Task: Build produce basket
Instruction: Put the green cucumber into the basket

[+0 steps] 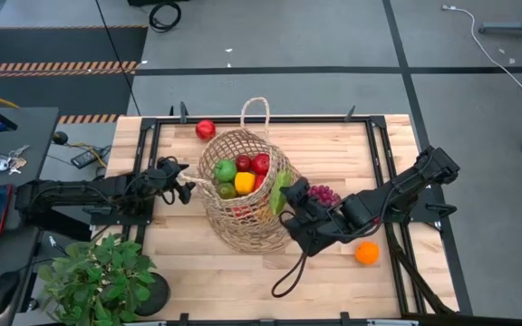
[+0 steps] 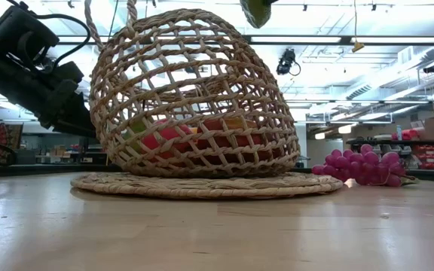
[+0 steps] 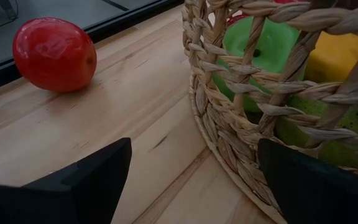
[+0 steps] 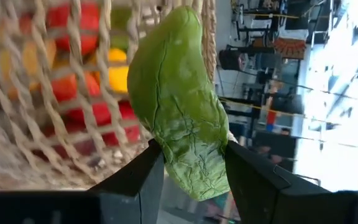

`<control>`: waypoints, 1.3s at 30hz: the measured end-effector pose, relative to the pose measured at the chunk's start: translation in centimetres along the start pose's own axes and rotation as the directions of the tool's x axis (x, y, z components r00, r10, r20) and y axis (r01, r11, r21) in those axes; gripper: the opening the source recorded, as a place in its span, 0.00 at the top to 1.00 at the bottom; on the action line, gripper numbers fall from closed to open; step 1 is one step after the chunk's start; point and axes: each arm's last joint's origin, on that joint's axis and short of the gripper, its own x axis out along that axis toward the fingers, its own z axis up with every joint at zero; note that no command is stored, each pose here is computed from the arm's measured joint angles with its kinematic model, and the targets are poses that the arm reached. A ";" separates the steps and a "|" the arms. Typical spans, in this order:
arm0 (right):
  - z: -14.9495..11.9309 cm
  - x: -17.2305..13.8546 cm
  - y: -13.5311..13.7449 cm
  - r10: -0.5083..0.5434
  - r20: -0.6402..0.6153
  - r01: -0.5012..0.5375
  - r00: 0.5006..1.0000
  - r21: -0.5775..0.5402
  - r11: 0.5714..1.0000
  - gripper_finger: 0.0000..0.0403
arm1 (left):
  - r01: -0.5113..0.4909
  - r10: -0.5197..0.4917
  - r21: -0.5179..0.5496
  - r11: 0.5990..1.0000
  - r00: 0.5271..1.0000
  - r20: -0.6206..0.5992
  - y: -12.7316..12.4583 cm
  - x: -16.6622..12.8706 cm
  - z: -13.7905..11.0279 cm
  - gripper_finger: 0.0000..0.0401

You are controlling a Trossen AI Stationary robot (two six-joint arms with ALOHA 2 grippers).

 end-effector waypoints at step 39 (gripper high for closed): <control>-3.5 3.2 -8.2 0.108 0.499 -0.502 0.860 0.865 0.000 0.58 | 0.000 0.000 0.000 1.000 1.000 0.000 0.0 0.0 0.0 0.11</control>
